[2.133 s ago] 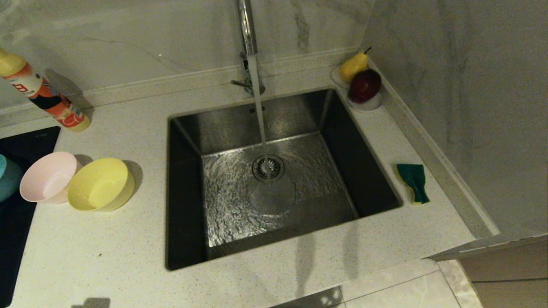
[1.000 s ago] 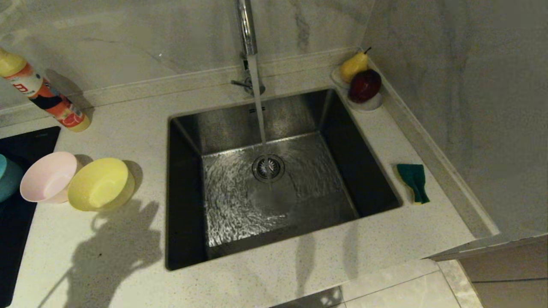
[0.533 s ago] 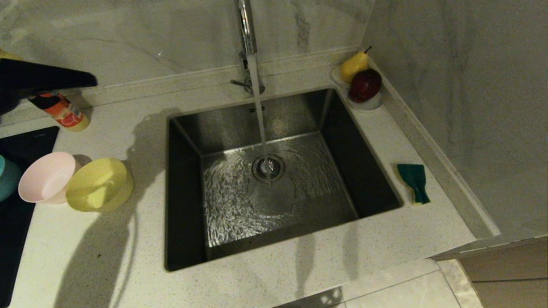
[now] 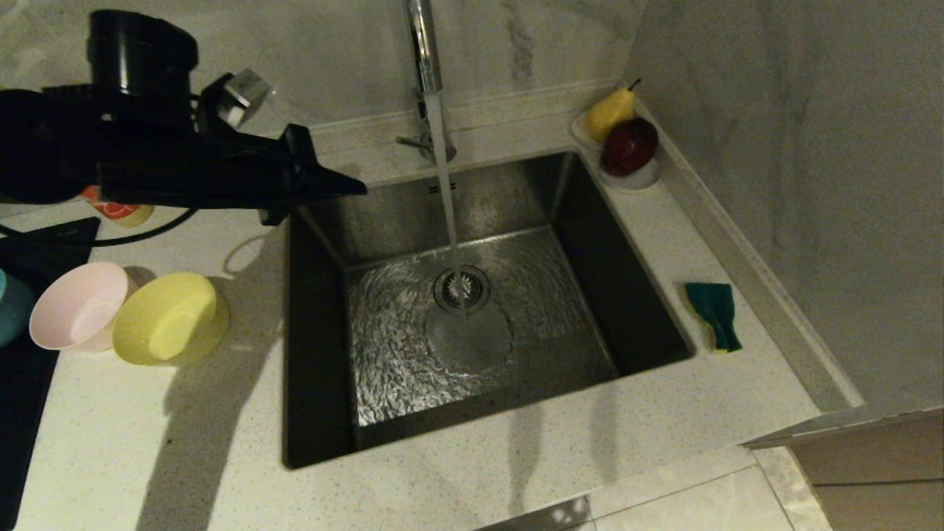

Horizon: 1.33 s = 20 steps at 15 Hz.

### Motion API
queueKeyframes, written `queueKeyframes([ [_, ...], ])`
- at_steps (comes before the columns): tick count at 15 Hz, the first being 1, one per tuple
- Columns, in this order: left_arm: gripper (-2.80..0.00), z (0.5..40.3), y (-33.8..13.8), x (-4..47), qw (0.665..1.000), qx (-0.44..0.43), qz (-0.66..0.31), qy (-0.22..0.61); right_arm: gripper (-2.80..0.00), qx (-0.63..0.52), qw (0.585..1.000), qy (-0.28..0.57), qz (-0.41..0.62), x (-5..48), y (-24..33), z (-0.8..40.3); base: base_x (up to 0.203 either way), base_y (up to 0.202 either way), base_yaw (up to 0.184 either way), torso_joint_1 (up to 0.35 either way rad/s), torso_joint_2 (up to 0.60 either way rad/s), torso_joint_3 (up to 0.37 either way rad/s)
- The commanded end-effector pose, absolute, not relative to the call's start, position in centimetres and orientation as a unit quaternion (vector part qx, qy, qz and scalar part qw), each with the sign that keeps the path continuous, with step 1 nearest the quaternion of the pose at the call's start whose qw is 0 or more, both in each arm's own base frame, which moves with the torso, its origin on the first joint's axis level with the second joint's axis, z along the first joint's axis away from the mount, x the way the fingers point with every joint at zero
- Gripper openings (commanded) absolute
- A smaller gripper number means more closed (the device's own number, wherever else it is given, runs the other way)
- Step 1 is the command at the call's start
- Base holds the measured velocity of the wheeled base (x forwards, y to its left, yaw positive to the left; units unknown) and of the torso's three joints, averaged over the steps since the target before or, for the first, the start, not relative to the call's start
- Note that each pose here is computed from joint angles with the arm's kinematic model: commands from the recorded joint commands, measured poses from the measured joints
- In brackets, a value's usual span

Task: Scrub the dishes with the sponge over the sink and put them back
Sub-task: Turn off the faucet

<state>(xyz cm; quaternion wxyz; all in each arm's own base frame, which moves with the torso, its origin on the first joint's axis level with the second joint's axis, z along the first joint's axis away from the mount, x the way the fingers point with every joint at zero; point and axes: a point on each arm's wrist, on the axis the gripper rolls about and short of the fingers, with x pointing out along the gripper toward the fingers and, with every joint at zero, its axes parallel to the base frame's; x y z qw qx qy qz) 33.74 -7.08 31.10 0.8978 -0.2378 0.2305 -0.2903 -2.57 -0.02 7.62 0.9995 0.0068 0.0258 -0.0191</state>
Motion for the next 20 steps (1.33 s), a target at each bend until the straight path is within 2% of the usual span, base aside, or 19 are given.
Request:
queueKeyframes([
  [1, -2.8, 27.7, -8.8, 37.1, 0.884, -0.25, -0.292, 0.264, -2.8, 0.007, 0.999, 0.027, -0.019, -2.6, 0.0, 7.6, 0.0, 0.0, 0.0, 0.0, 0.0, 0.0],
  [8, -2.8, 27.1, -9.2, 39.3, 0.885, -0.297, -0.29, 0.212, -2.8, 0.007, 0.999, 0.027, -0.019, -2.6, 0.0, 7.6, 0.0, 0.0, 0.0, 0.0, 0.0, 0.0],
  [15, -2.8, 28.1, -9.3, 40.0, 0.867, -0.357, -0.306, 0.165, -2.8, 0.007, 0.999, 0.027, -0.019, -2.6, 0.0, 7.6, 0.0, 0.0, 0.0, 0.0, 0.0, 0.0],
  [20, -2.8, 28.5, -9.4, 40.4, 0.866, -0.36, -0.314, 0.147, -2.8, 0.007, 0.999, 0.027, -0.019, -2.6, 0.0, 7.6, 0.0, 0.0, 0.0, 0.0, 0.0, 0.0],
])
